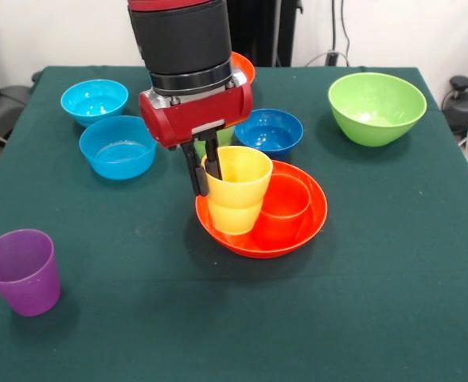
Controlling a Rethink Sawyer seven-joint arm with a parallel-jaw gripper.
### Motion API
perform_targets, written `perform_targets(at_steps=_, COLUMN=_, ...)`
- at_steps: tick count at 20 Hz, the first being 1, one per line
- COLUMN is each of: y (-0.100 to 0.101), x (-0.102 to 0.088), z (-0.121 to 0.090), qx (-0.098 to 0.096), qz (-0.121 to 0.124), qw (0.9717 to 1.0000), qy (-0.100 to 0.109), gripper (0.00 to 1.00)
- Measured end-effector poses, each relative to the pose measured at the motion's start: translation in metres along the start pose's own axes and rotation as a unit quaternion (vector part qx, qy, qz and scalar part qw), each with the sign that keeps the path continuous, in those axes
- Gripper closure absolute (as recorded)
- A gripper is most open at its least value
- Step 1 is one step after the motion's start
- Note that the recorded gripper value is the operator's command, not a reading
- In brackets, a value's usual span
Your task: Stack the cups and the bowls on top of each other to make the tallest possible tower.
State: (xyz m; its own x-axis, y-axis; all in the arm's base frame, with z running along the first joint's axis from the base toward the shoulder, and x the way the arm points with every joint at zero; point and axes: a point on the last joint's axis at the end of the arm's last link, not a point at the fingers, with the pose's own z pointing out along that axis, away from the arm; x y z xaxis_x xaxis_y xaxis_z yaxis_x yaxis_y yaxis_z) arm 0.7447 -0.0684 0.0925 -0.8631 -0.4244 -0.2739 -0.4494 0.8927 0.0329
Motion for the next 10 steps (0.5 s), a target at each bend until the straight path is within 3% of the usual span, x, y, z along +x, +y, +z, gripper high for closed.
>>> perform_targets(at_steps=10, y=0.0023, x=0.0021, z=0.0020, qx=-0.003, qz=0.000, qw=1.0000, qy=0.002, gripper=1.00)
